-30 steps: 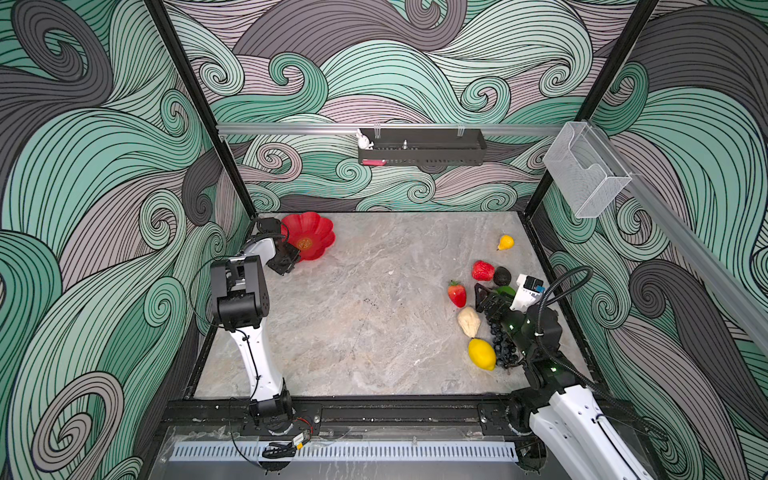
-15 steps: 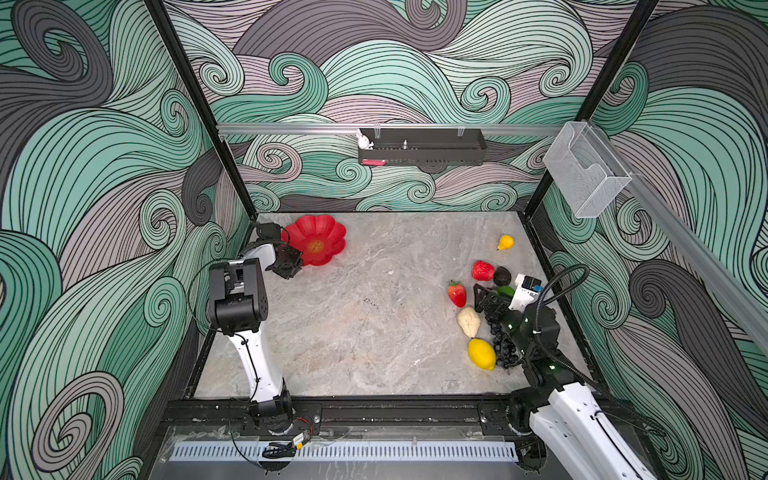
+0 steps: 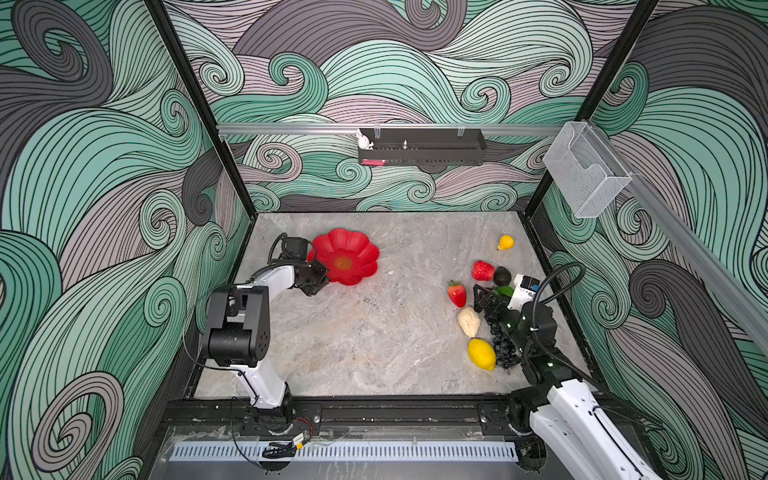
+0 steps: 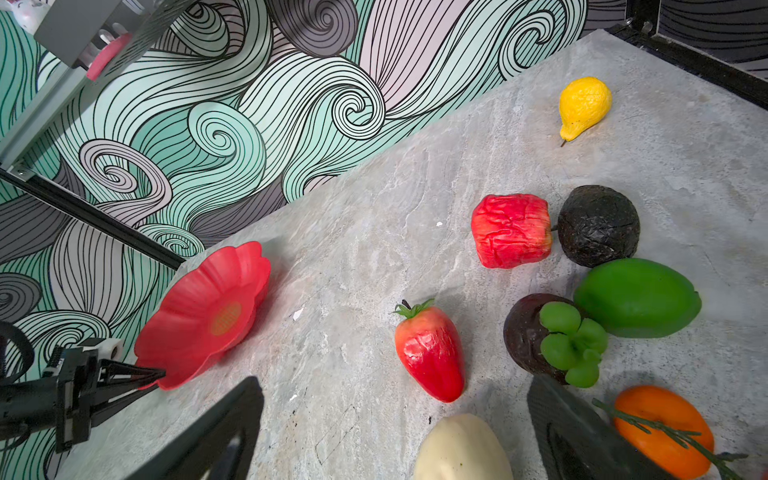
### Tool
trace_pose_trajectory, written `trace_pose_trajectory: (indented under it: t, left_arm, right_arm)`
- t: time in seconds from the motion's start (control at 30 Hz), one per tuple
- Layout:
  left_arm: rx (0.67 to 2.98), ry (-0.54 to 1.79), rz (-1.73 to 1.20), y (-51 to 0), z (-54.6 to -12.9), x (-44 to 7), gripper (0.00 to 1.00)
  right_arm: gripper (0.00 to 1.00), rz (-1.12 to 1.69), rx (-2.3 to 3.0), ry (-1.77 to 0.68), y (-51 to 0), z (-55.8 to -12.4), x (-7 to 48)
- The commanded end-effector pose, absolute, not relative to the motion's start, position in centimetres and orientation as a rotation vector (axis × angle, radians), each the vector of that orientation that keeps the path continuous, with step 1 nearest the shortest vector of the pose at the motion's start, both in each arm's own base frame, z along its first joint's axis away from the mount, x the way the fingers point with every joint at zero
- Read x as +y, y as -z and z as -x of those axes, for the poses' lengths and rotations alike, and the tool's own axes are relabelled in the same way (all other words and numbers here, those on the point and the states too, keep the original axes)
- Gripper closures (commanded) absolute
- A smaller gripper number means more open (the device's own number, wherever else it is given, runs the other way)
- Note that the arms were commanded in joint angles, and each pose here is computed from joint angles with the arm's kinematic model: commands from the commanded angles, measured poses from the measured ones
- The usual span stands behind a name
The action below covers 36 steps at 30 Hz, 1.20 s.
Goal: Place and organize the fake fruits in the fruit bowl
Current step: 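Drag the red bowl with the left gripper toward the table center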
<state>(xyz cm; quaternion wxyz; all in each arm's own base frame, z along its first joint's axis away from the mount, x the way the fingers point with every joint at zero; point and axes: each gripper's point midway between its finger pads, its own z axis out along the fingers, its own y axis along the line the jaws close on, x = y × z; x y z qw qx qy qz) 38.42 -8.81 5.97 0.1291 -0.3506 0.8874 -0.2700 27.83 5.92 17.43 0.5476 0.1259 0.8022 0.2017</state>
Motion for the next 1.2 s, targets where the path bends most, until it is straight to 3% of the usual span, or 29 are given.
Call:
trace_pose_trajectory:
  t: [0.0,0.5,0.8,0.97,1.17]
  left_arm:
    - [2.576,0.860,0.888,-7.6,-37.6,-11.5,0.87]
    - [2.718,1.017,0.563,-7.3,-27.3,-18.2,0.87]
    - [2.735,1.047,0.459,-7.4,-25.6,-19.1,0.86]
    - [2.736,1.013,0.420,-7.5,-25.7,-18.8,0.79]
    - [2.727,0.899,0.384,-8.1,-25.4,-17.4,0.57]
  right_arm:
    - [0.00,-0.316,1.884,-0.460,-18.1,-27.9,5.6]
    - [0.00,-0.365,2.009,-0.374,-17.4,-27.4,4.6]
    - [0.00,-0.381,2.170,-0.315,-16.0,-25.9,4.3]
    - [0.00,-0.393,2.217,-0.263,-15.7,-25.5,3.7]
    - [0.00,-0.393,2.278,-0.158,-15.5,-25.5,2.7]
